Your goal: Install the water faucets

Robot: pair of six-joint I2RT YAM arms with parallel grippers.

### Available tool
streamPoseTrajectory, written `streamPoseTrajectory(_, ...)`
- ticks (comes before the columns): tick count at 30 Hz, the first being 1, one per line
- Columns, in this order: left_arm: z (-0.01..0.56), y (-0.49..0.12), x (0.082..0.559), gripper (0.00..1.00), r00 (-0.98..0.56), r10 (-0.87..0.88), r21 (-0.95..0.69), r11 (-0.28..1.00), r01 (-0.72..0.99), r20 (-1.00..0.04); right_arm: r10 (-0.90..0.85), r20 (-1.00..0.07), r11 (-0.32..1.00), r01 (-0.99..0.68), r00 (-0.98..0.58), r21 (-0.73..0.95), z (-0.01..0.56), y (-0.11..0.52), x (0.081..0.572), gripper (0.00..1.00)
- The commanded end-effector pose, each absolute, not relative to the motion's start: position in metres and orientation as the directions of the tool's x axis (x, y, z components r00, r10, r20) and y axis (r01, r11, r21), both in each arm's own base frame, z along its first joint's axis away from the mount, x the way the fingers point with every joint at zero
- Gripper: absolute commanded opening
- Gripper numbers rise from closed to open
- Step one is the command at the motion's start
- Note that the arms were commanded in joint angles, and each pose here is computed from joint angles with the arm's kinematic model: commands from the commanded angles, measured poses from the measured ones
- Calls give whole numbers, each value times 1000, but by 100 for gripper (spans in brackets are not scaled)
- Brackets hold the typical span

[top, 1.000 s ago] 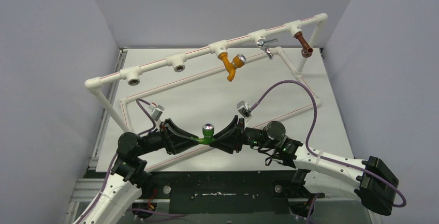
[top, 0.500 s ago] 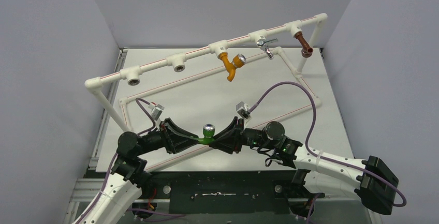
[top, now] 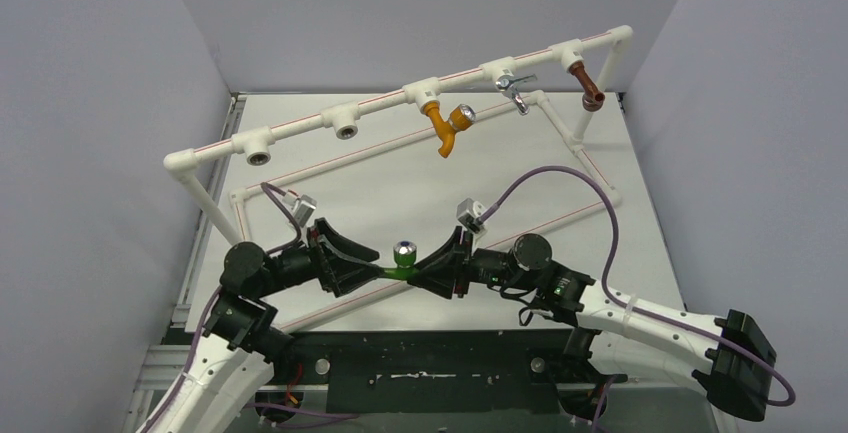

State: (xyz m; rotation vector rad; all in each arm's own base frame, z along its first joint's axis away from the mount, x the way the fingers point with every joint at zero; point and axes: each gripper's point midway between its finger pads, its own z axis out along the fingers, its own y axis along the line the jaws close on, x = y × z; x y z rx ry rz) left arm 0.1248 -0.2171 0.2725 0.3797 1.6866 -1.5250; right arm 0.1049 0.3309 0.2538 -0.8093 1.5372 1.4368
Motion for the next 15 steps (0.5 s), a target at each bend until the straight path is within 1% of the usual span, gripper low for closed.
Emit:
streamPoseTrajectory(1,292,-205,138,70,-512,-271,-579,374,724,-815,172,-943,158,-937,-283,310,304,323,112,0)
streamPoseTrajectory(6,313,-182,157,71,-419,-254,-486,556,674,-872,153,-965,224,-944,-212,243,317,315,120,0)
streamPoseTrajectory(11,339,-161,174,71,-323,-214,-378,683,625,-922,127,-982,308,-936,-138,172,330,311,134,0)
streamPoseTrajectory(15,365,-137,194,71,-232,-205,-300,796,526,-951,80,-995,400,-912,-60,87,336,309,148,0)
